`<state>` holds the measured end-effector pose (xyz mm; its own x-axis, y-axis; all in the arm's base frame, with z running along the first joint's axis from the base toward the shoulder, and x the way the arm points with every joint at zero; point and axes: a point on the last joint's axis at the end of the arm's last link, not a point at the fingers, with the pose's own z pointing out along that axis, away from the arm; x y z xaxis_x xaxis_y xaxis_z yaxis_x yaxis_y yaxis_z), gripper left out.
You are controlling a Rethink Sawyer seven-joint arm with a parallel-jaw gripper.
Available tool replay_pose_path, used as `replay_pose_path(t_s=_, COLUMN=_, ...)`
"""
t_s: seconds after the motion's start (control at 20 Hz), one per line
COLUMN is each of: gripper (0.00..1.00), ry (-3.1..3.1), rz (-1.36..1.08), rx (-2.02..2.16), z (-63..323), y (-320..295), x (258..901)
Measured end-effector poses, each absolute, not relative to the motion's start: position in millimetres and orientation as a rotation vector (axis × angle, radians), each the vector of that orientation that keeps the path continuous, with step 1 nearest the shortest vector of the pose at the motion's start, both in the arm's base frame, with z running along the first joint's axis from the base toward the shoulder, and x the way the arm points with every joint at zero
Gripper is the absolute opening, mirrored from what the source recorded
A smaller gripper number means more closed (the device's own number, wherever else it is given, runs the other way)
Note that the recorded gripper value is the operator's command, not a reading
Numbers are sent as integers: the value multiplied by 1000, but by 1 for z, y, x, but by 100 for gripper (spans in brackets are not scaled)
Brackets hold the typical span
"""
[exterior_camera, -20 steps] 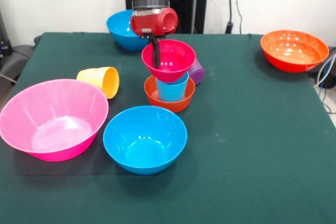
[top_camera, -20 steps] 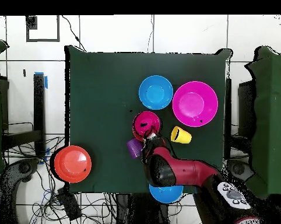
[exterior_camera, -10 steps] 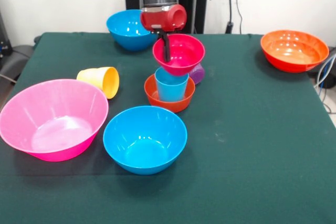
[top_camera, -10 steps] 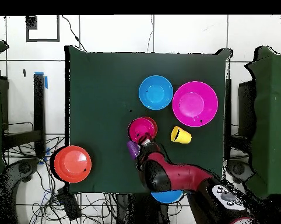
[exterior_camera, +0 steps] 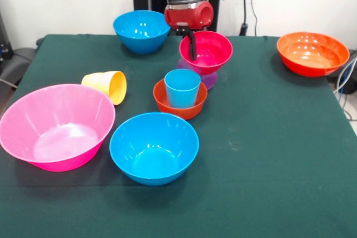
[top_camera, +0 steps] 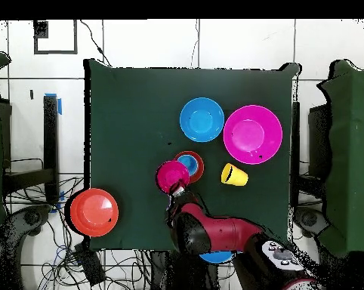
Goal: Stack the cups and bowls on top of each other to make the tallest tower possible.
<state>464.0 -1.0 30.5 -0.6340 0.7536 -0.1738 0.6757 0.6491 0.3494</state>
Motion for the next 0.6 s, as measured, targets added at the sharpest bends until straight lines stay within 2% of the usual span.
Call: replay_pose_path(t_s=0.6, gripper=0, ry=2541, rz=357, rx=1149, z=30, y=-11, x=473)
